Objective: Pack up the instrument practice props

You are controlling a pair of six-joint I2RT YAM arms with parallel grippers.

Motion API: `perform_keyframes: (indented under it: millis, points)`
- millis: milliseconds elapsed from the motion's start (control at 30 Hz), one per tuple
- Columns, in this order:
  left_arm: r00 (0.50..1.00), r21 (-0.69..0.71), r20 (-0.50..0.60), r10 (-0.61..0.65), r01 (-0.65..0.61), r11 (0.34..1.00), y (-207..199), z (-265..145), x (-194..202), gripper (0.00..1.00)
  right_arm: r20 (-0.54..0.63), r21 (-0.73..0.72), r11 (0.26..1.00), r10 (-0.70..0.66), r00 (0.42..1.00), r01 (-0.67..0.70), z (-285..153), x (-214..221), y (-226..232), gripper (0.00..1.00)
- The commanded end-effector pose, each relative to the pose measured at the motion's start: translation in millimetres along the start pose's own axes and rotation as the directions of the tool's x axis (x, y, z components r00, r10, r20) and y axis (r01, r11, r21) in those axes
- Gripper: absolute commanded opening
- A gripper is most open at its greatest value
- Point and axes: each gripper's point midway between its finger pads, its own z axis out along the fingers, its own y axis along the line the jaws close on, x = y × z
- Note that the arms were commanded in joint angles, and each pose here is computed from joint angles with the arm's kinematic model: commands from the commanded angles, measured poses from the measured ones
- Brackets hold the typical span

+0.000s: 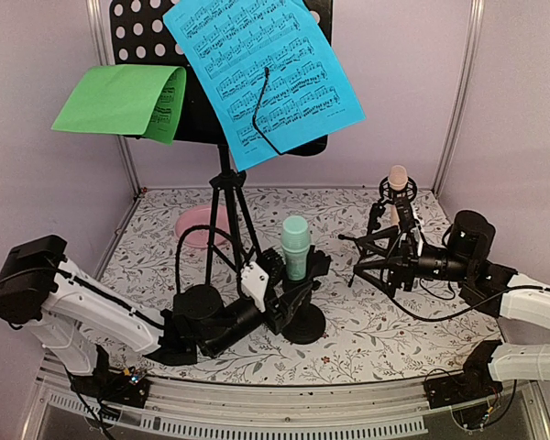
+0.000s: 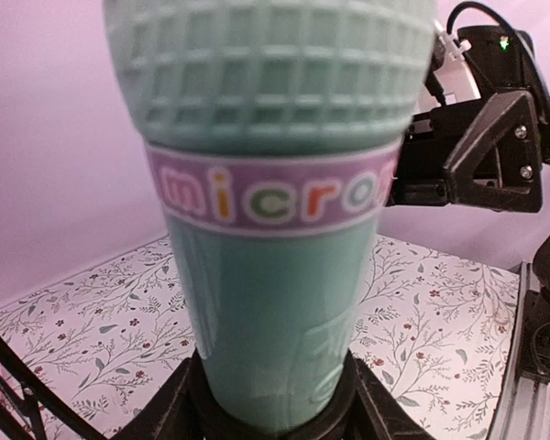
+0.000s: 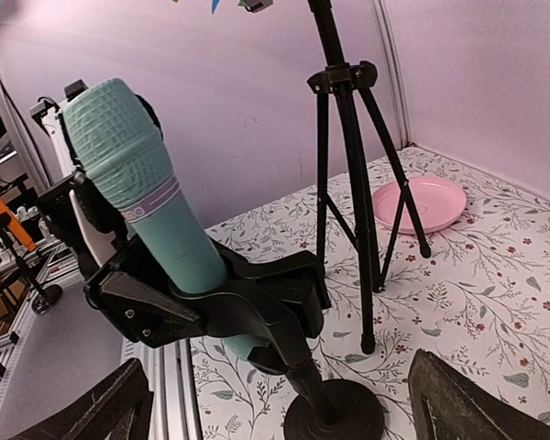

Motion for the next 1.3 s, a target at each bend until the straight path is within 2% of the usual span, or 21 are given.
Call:
perform_keyframes:
  millis: [0,167,267,500,633,933,1267]
  points:
    - [0.997,0.135,0.075,-0.023,0.013,0.991,0,-7,-30,0.46,0.040,-0.159,0.983,-0.091,0.995,0.096,0,-7,28,0.99]
    - [0.996,0.292,0.053,-0.068,0.050,0.955,8,-14,-37,0.45,0.053,-0.293,0.945,-0.133,0.990,0.143,8,0,41,0.99]
    - [0.998,0.362,0.038,-0.051,0.034,0.932,8,-22,-38,0.45,0.089,-0.337,0.921,-0.173,0.981,0.193,14,3,41,0.99]
    - [0.999,0.471,0.029,-0.045,0.026,0.882,15,-37,-35,0.46,0.134,-0.340,0.893,-0.264,0.955,0.295,28,2,39,0.99]
    - [0.999,0.563,0.029,-0.041,0.017,0.826,11,-42,-27,0.45,0.141,-0.307,0.880,-0.335,0.932,0.363,34,14,42,0.99]
    - [0.999,0.639,0.036,-0.024,-0.004,0.769,9,-38,-26,0.45,0.127,-0.250,0.881,-0.381,0.916,0.401,60,34,38,1.00]
    - [0.998,0.649,0.044,-0.037,0.000,0.761,10,-40,-17,0.45,0.161,-0.243,0.888,-0.359,0.919,0.390,66,36,45,1.00]
